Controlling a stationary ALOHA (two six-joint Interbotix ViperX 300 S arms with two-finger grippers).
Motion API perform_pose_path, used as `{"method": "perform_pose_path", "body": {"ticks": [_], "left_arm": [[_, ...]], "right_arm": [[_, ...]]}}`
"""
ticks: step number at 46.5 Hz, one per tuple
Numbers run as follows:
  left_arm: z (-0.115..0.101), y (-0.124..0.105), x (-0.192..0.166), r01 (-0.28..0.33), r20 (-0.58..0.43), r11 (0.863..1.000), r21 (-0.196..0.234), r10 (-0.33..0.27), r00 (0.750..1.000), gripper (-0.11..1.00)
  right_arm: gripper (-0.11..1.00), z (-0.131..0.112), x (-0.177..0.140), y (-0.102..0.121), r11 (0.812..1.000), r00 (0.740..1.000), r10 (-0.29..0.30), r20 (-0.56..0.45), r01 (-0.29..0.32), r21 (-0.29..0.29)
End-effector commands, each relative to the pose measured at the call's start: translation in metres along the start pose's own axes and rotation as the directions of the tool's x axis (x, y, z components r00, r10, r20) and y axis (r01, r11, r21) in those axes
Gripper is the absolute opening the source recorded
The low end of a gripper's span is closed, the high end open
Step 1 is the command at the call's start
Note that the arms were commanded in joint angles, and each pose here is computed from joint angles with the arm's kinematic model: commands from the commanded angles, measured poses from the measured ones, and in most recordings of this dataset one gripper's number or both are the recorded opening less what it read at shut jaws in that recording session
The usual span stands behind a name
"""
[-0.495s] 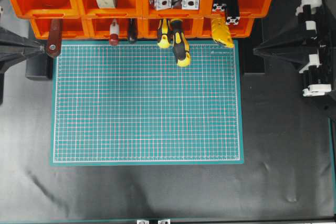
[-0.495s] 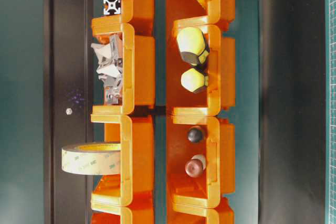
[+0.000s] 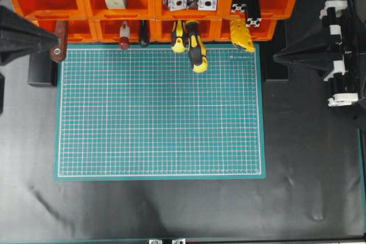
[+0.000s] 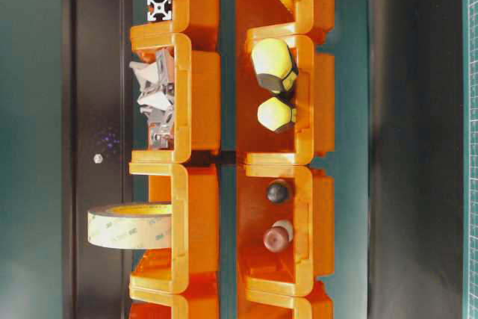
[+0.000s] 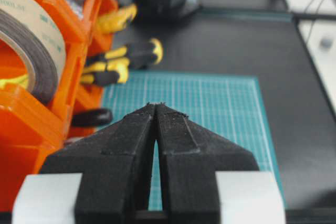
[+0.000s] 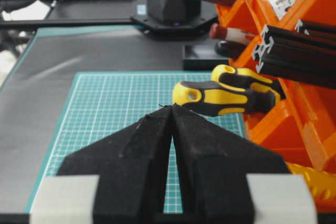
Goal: Pick vinyl tape from container rack with left arm.
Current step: 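Move the left gripper up toward the red tape roll in the rack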
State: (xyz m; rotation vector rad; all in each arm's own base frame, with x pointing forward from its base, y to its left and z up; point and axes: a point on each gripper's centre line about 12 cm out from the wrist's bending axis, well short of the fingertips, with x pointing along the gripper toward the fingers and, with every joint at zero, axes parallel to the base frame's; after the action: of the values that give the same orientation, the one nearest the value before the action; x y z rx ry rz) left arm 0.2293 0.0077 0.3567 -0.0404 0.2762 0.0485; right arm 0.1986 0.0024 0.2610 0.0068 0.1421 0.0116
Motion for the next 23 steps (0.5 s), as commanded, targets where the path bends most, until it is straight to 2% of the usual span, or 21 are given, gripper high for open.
{"method": "perform_pose_path", "body": {"ticks": [1, 6, 16, 21, 23], "left_arm": [[0.031, 0.001, -0.003, -0.017, -0.056, 1.000, 0.004, 0.017, 0.998, 0.00], [0.048, 0.002, -0.001, -0.034, -0.177, 0.999, 0.003, 0.034, 0.984, 0.00], [0.082, 0.006, 0.003, -0.069, -0.360, 0.997, 0.031, 0.076, 0.930, 0.00], [0.095, 0.012, 0.003, -0.082, -0.456, 0.995, 0.065, 0.102, 0.884, 0.00], [0.099, 0.017, 0.001, -0.088, -0.503, 0.993, 0.082, 0.117, 0.856, 0.00]], "right_arm": [[0.00, 0.012, 0.002, 0.002, 1.000, 0.999, 0.011, 0.031, -0.011, 0.002], [0.00, 0.010, 0.002, 0.005, 1.000, 1.000, 0.023, 0.012, -0.023, 0.000], [0.00, 0.007, 0.002, 0.008, 0.999, 0.999, 0.038, -0.008, -0.038, -0.004], [0.00, 0.007, 0.002, 0.008, 0.999, 0.999, 0.038, -0.010, -0.038, -0.005], [0.00, 0.007, 0.002, 0.008, 0.999, 0.999, 0.038, -0.011, -0.038, -0.004]]}}
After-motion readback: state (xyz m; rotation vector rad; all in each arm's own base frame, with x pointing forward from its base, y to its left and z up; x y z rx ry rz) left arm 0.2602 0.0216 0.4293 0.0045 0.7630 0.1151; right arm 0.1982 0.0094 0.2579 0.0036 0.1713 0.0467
